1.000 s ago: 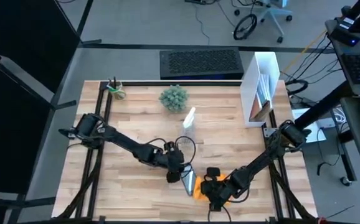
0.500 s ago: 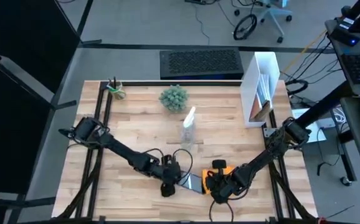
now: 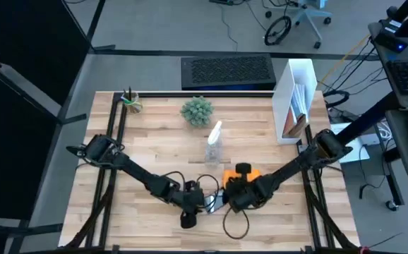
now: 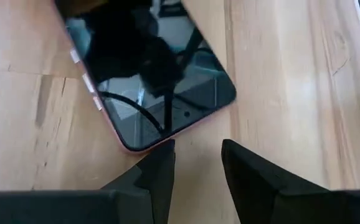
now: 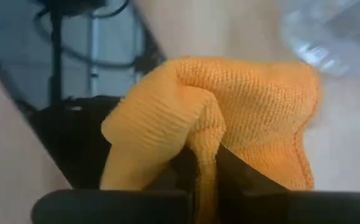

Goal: Apply microfiber cloth
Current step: Wipe the cellphone with the microfiber cloth

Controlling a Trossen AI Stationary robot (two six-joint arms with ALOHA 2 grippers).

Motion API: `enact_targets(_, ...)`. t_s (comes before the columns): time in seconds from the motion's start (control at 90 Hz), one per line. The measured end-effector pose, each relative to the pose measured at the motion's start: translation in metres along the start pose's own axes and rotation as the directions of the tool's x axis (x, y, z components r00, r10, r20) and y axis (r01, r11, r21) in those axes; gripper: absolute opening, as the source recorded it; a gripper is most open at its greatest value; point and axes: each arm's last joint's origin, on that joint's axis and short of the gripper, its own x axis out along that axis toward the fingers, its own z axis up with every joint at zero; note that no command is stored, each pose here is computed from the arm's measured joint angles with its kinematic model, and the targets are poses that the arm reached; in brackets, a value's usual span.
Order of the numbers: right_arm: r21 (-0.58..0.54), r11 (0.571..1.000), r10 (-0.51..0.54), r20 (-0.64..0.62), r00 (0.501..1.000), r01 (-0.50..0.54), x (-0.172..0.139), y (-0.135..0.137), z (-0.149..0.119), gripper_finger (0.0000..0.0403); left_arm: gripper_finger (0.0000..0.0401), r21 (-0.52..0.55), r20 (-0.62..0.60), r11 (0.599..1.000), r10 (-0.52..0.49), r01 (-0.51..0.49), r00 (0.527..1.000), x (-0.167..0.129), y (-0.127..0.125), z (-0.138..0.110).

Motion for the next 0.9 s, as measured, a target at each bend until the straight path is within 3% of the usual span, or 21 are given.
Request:
enact_targets(0.2,0.047,0.998,0.034,0.134,0.990,-0.041,0.009,-0.012,0.023,0.0004,0.0123,-0.003,0.013,1.000,0.003,-0.003,1.000,0.000,0.000,0.001)
enact_targets(0.3,0.014,0.999,0.046,0.182,0.982,-0.049,0.009,-0.014,0.030,0.0004,0.0123,-0.005,0.028,1.000,-0.002,0.002,1.000,0.000,-0.001,0.003)
enact_targets(0.389,-0.020,0.999,0.044,0.168,0.985,-0.041,-0.001,-0.019,0.031,0.0004,0.0123,-0.003,0.016,1.000,0.004,-0.004,1.000,0.000,-0.001,0.003)
enact_targets(0.478,0.029,0.997,0.068,0.166,0.984,-0.074,-0.026,-0.022,0.033,0.0004,0.0123,0.001,-0.032,1.000,0.007,-0.007,0.999,-0.006,-0.002,0.003)
enact_targets(0.611,0.103,0.975,0.188,0.104,0.977,-0.199,-0.058,-0.016,0.019,0.0004,0.0123,-0.002,-0.097,0.998,0.069,-0.069,0.993,-0.021,-0.001,0.002)
enact_targets(0.7,0.144,0.964,0.216,0.064,0.974,-0.223,-0.068,-0.007,0.006,0.0004,0.0123,0.032,-0.041,0.988,0.155,-0.154,0.987,-0.029,0.001,0.007)
enact_targets(0.8,0.175,0.967,0.183,0.038,0.982,-0.187,-0.062,0.005,-0.011,0.0004,0.0123,0.099,0.019,0.966,0.240,-0.240,0.971,-0.028,0.008,0.012)
enact_targets(0.9,0.204,0.966,0.156,0.031,0.987,-0.159,-0.043,0.015,-0.027,0.0004,0.0123,0.090,0.015,0.971,0.223,-0.224,0.975,-0.018,0.017,0.014)
